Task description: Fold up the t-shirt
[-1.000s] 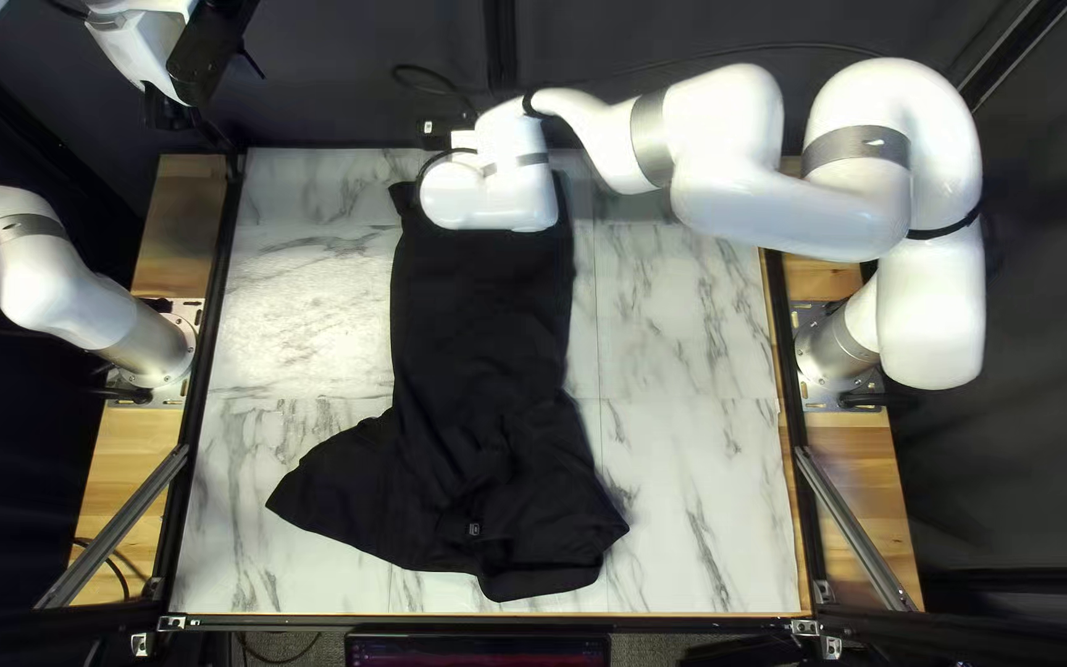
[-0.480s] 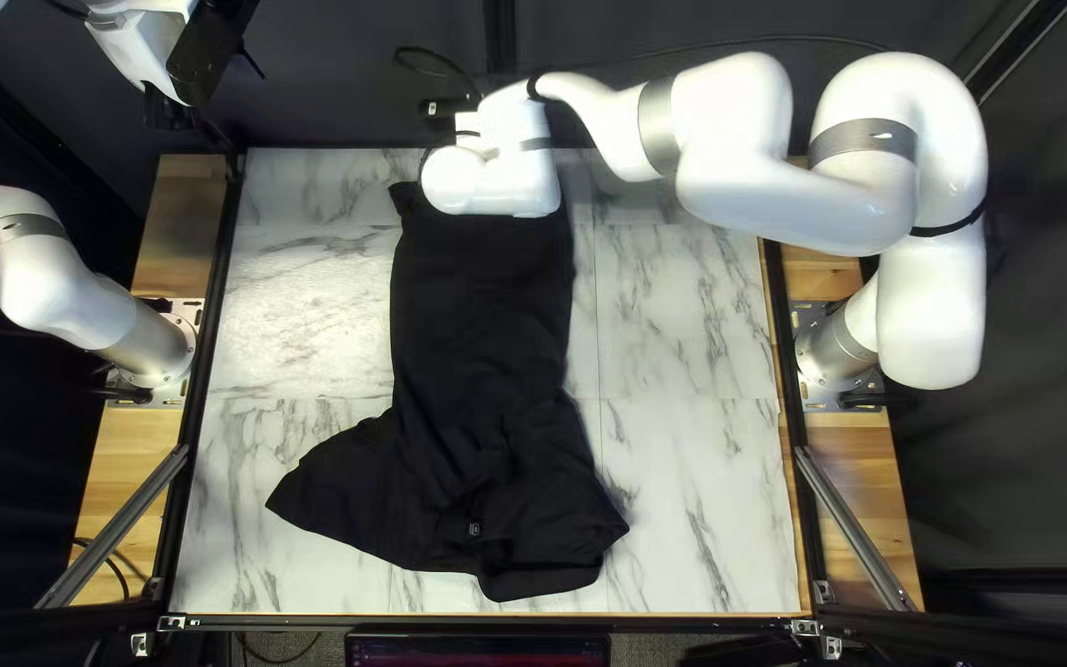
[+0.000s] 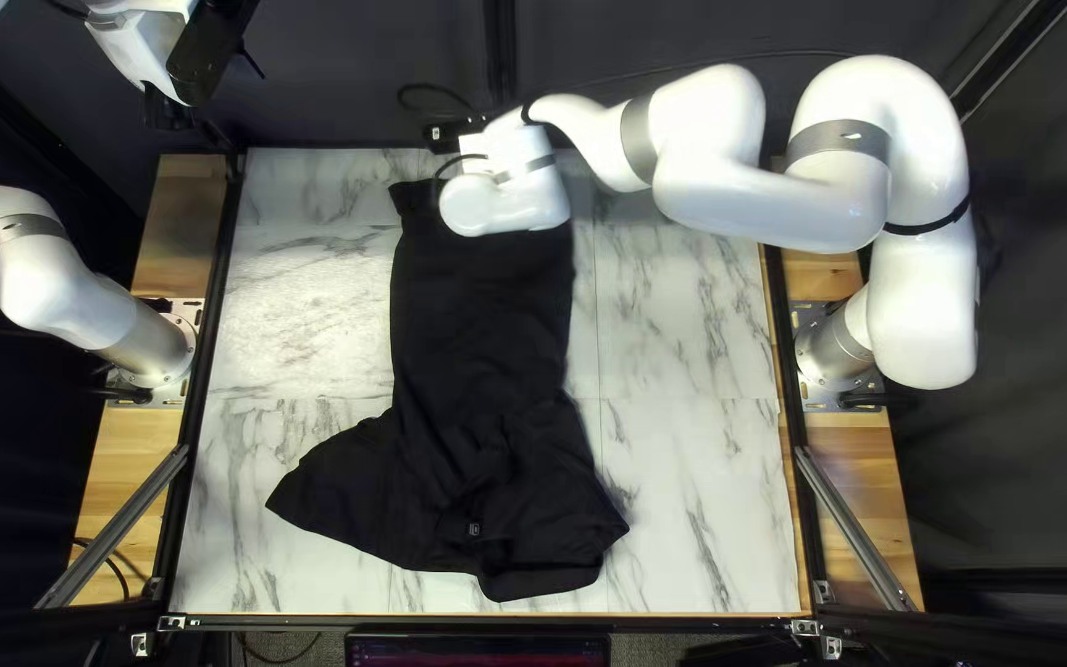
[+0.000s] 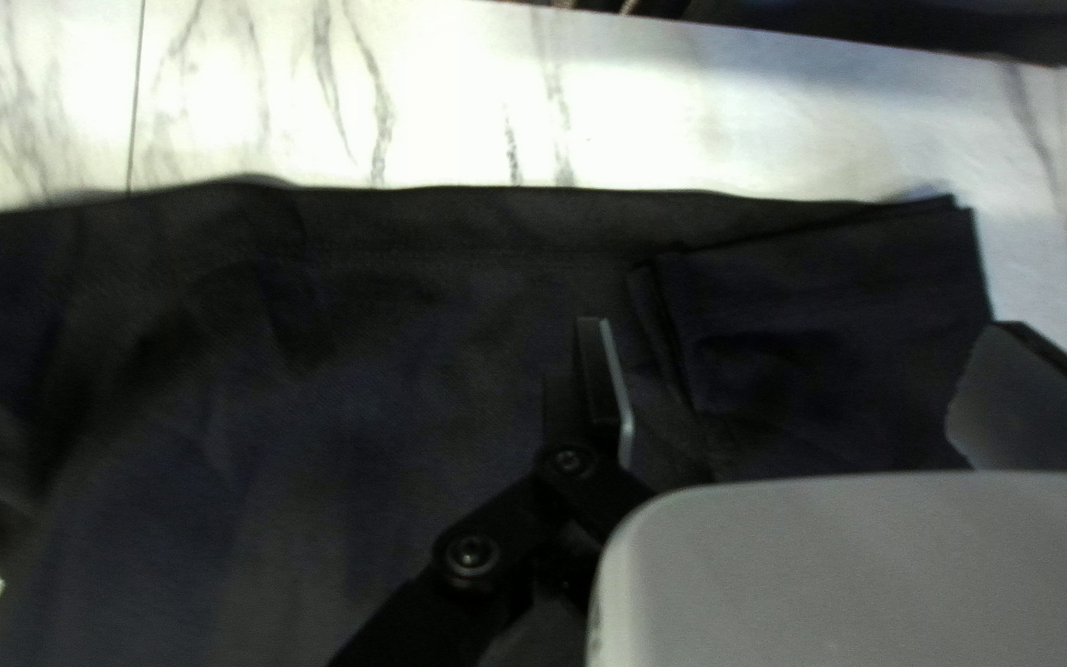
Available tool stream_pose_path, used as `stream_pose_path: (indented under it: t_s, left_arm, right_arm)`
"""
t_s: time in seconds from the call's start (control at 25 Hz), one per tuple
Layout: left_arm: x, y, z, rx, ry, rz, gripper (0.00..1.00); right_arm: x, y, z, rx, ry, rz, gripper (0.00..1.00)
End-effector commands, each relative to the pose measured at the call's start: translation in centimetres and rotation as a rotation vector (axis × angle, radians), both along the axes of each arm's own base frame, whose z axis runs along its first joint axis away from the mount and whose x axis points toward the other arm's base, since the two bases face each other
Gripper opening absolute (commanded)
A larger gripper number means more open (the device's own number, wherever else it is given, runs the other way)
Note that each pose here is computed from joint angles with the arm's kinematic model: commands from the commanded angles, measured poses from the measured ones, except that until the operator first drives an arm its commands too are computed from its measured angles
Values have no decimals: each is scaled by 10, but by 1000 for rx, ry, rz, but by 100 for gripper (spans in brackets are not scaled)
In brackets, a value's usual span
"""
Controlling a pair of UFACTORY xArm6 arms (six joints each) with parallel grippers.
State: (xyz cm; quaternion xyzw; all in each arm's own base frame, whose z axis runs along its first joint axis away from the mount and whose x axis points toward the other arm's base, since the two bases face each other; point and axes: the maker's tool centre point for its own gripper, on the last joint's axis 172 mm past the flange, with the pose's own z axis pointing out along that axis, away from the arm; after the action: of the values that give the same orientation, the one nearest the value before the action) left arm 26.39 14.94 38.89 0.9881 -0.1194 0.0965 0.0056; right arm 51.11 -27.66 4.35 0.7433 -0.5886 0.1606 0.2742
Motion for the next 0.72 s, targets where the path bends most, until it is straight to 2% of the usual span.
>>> stream_pose_path:
  t_s: [0.04, 0.32, 0.4, 0.48, 0.52, 0.6, 0.64, 0.72]
  left_arm:
    - [0, 0, 0, 0, 0, 0, 100]
    - [0, 0, 0, 0, 0, 0, 100]
    - [0, 0, 0, 0, 0, 0, 100]
    - [0, 0, 0, 0, 0, 0, 100]
    - [0, 0, 0, 0, 0, 0, 100]
    - [0, 0, 0, 0, 0, 0, 100]
    - [0, 0, 0, 0, 0, 0, 100]
    - [0, 0, 0, 0, 0, 0, 100]
  right_arm:
    - [1, -3, 3, -1, 22, 32, 100]
    - [-2, -7, -7, 7, 63, 57, 100]
    - [-2, -7, -8, 9, 73, 58, 91]
    - [-2, -6, -8, 10, 79, 58, 72]
    - [-2, -6, -8, 11, 83, 58, 72]
    - [-2, -6, -9, 12, 86, 58, 24]
    - [-2, -6, -9, 13, 88, 58, 5]
    - [-1, -6, -11, 14, 90, 59, 3]
